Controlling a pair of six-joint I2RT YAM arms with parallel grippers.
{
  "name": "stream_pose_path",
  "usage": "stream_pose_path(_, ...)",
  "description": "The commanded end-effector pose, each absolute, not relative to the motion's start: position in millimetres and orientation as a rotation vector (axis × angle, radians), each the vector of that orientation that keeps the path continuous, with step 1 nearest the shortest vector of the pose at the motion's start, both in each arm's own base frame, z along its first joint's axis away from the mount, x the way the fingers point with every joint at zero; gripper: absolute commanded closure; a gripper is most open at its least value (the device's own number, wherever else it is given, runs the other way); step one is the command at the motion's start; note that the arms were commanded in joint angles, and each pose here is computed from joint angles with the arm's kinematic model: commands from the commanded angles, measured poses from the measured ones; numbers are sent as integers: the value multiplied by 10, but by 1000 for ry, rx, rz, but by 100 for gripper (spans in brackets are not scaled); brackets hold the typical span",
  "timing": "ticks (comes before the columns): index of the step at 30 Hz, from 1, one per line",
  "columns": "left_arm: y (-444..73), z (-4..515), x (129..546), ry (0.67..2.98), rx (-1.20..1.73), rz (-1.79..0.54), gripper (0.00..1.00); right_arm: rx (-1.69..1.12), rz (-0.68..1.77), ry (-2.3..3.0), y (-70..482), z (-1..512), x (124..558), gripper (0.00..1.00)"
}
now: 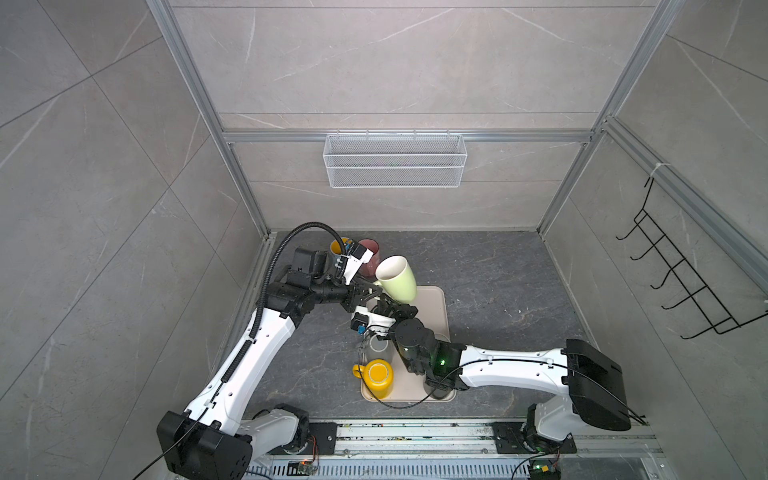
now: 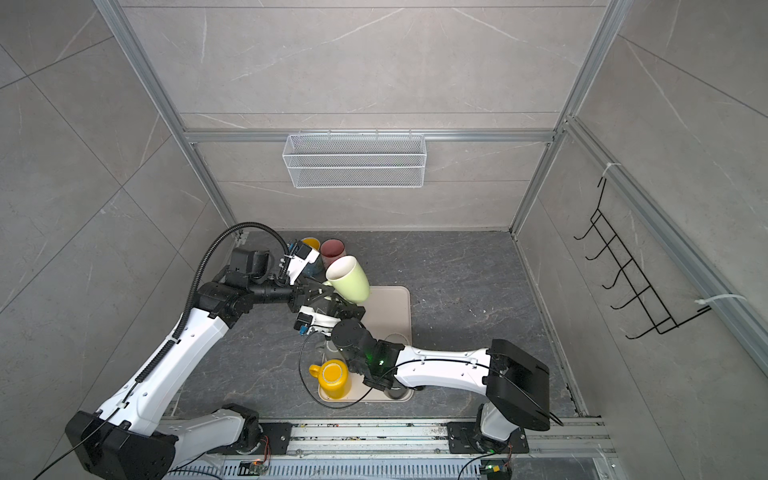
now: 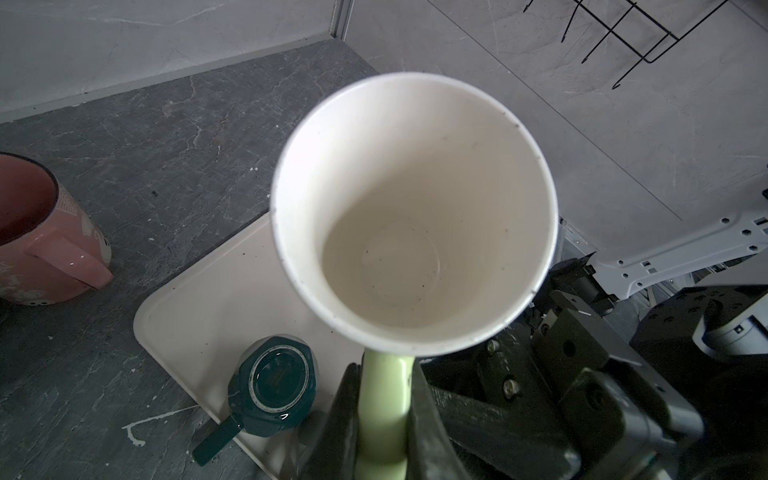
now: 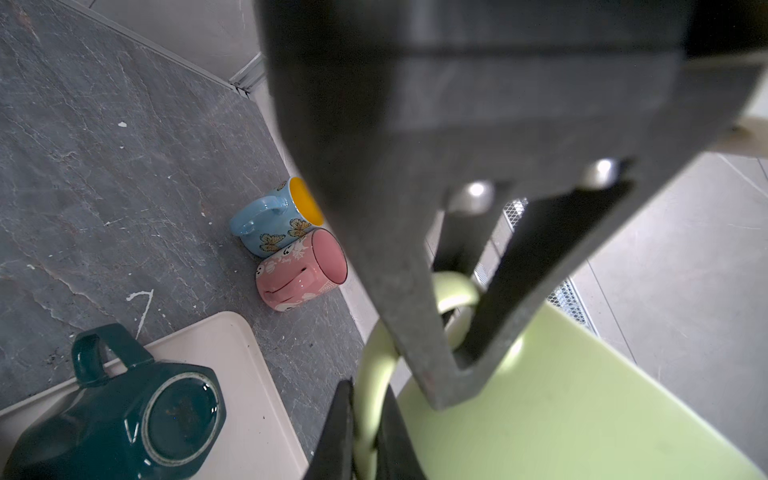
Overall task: Turn the mug right side up
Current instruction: 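Grasp the light green mug's handle with the left gripper while the right holds it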
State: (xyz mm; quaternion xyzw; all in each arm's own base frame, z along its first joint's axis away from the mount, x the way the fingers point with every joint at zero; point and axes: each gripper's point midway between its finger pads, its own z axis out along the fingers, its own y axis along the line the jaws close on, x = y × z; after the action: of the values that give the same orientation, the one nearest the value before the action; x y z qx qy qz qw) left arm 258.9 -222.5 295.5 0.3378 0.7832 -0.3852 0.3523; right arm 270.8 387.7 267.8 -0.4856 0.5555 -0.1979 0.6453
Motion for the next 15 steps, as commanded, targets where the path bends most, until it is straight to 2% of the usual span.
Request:
stream_pose_path(1,-2282,3089,2580,1984,862,-1050,100,-989,-432,1264,3895,2992,2747,97)
stream_pose_path(8,-2272,3097,2663,1982,828,-1023,100,-969,-439,1293,3815,2968,2748,71)
stream_pose_path(15,-2221,3126,2845,1972,750,-943,100,-940,-443,1347,3692,2910,2749,61)
